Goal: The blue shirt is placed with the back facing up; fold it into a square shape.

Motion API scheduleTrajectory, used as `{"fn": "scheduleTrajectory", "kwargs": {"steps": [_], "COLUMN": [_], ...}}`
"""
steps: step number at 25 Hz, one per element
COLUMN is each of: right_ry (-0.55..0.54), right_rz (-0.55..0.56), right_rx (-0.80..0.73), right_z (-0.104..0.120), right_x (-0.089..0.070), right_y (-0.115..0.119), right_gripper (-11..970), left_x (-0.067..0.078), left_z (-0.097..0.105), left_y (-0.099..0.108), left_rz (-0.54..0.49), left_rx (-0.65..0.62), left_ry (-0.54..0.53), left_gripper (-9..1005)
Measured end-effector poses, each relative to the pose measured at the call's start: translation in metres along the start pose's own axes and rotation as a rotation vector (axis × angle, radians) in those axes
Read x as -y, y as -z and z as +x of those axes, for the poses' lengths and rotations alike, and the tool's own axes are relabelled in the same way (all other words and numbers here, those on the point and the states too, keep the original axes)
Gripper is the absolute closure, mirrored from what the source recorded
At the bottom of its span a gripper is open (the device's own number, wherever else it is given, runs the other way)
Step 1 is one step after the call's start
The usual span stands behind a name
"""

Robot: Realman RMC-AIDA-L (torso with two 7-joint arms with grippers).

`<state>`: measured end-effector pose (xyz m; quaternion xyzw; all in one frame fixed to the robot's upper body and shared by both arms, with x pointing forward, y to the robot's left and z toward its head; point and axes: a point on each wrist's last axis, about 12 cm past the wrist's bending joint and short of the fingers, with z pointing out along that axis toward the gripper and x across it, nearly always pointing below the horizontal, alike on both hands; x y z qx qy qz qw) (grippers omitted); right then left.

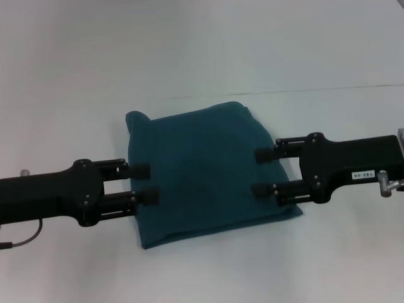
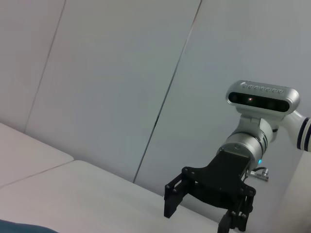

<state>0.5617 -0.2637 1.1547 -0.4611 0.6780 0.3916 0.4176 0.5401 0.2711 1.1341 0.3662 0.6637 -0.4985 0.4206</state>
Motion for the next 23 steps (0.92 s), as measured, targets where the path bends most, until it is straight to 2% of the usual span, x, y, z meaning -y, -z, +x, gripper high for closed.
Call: {"fn": "scheduleTrajectory", "kwargs": {"steps": [13,23], "right_ry": [-0.007,-0.027], "right_rz": [-0.002,0.051], "right_rx": [0.039,0.032], "right_z": [0.002,0.002], "right_x": [-0.002,0.005], "right_y": [-0.001,0.003], "right_gripper": [199,200], "left_x": [-0.003,-0.004], "left_z": [-0.003,-0.002], "left_y": [0.010,0.011], "left_rz": [-0.047,-0.068], "left_rx": [0.065,0.090], "left_ry": [0.004,0.007], "left_gripper": [381,381]}}
